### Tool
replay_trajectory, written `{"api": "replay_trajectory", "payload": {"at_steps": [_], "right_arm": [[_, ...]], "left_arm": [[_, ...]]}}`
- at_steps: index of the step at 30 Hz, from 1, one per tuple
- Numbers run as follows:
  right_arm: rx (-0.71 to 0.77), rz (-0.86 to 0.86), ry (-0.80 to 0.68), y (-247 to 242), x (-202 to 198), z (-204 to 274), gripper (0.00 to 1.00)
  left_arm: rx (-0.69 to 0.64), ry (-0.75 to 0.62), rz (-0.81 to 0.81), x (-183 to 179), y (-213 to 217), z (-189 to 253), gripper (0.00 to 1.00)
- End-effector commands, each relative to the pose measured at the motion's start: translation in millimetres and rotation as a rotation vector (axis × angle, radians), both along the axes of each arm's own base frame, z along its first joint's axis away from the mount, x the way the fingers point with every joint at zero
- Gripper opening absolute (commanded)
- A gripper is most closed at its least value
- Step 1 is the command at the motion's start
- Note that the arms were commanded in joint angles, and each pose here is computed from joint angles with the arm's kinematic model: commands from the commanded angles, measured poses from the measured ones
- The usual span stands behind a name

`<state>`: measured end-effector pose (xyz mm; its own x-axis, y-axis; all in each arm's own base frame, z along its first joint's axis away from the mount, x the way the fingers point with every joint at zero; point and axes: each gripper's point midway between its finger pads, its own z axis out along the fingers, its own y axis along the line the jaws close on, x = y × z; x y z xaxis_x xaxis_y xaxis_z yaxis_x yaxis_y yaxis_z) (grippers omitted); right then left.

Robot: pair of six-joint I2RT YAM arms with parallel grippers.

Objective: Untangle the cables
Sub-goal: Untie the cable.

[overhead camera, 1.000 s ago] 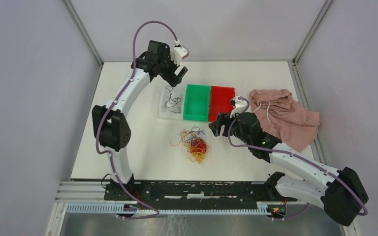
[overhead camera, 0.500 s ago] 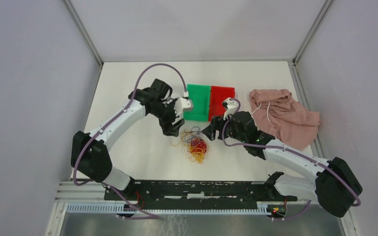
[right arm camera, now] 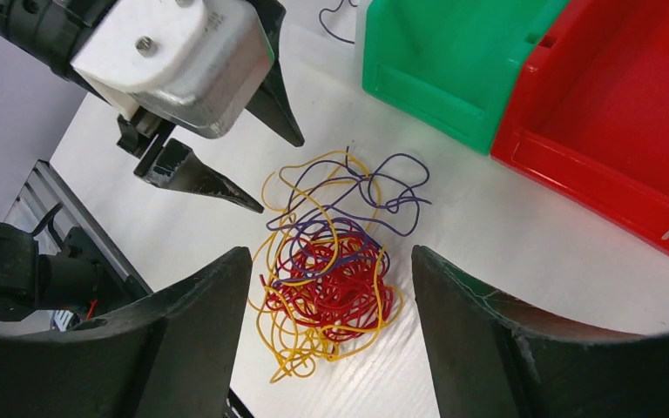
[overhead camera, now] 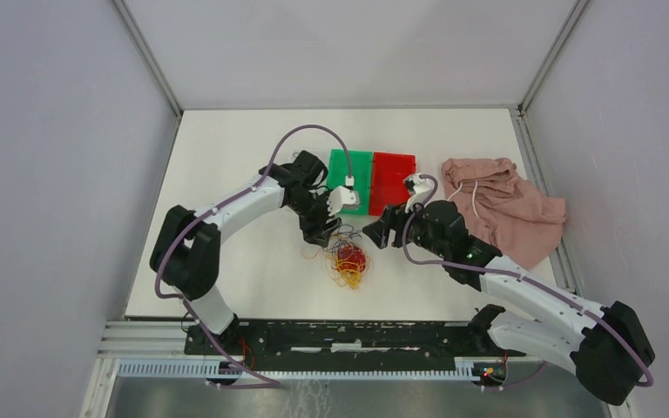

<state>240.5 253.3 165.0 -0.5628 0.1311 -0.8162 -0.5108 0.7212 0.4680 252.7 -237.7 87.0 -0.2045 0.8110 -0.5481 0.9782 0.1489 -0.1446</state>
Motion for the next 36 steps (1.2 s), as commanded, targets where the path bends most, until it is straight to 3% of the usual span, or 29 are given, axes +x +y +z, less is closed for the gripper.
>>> {"api": "replay_trajectory", "payload": {"at_steps": [1, 11, 18, 19, 22, 23, 36], "right_arm": [[0.002, -0.044, -0.041, -14.5, -1.2, 9.6, 0.74], [0.014, -0.079, -0.045, -29.1, -10.9, 11.5, 0.75], [0.027, -0.073, -0.056, -28.8, -11.9, 19.0, 0.75], [0.030, -0.071, -0.056, -28.2, -12.2, 19.6, 0.74], [0.039, -0.065, -0.056, -26.6, -12.6, 21.8, 0.73], [0.043, -0.062, -0.057, -25.8, -12.6, 22.5, 0.73], [0.173, 0.116, -0.178, 16.1, -8.7, 59.6, 0.84]], "left_arm": [[-0.031, -0.081, -0.116, 11.3, -9.4, 4.8, 0.66], [-0.042, -0.112, -0.169, 18.8, -19.2, -7.1, 0.49], [-0.041, -0.151, -0.172, 22.3, -20.1, -17.6, 0.46], [-0.044, -0.158, -0.171, 23.7, -21.0, -16.9, 0.41], [-0.049, -0.157, -0.166, 24.6, -21.9, -9.0, 0.09], [-0.048, -0.152, -0.166, 23.5, -21.5, -3.6, 0.04], [-0.172, -0.183, -0.079, -14.7, -13.9, 132.4, 0.03]]}}
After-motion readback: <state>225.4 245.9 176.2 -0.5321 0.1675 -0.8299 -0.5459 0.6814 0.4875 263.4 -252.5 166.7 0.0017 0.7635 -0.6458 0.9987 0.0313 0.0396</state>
